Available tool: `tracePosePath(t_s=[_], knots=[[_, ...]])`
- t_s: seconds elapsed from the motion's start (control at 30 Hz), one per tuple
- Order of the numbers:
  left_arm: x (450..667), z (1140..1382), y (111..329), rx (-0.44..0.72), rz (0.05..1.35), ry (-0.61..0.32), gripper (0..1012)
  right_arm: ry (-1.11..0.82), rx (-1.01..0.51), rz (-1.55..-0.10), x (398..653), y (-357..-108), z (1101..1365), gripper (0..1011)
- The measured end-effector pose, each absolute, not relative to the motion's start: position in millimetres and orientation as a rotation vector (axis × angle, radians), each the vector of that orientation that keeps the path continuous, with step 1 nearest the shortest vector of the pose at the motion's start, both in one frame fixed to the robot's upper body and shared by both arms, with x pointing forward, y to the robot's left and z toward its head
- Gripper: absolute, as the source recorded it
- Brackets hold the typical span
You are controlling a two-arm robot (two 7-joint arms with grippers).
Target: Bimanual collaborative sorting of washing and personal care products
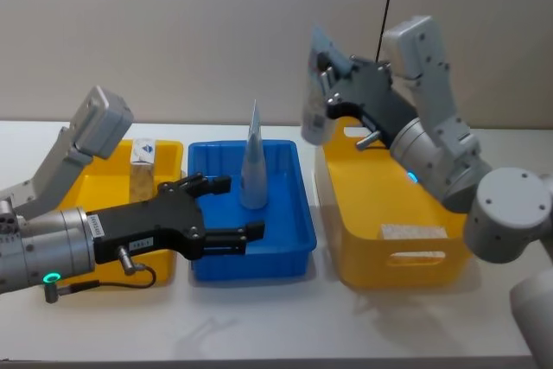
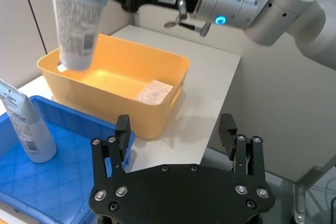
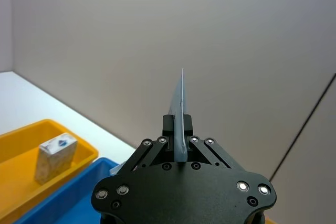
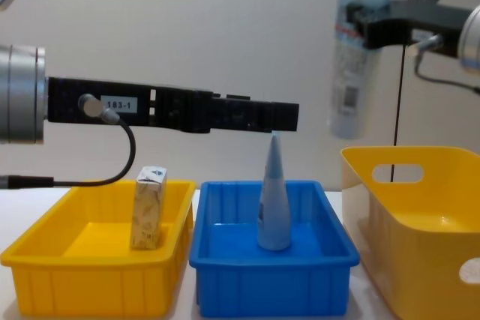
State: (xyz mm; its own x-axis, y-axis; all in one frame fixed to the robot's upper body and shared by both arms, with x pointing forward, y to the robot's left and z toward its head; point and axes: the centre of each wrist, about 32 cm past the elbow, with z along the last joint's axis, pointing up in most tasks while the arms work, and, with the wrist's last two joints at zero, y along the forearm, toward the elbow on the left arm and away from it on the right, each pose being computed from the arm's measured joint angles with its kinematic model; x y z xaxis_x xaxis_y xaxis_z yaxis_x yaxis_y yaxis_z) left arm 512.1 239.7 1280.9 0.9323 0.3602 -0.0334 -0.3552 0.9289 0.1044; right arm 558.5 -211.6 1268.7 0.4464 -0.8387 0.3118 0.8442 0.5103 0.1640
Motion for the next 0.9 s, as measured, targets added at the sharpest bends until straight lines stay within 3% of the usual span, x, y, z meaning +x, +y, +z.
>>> tracePosePath(t_s=[0.43, 0.9], knots=[[512, 1281, 240, 0.097, 0.367, 0.052, 1001, -0.412, -0.027, -1.113, 556, -239, 1279, 60], [512, 1281, 240, 0.097, 0.367, 0.052, 1001, -0.376, -0.114, -1.210, 551, -259, 1258, 60]])
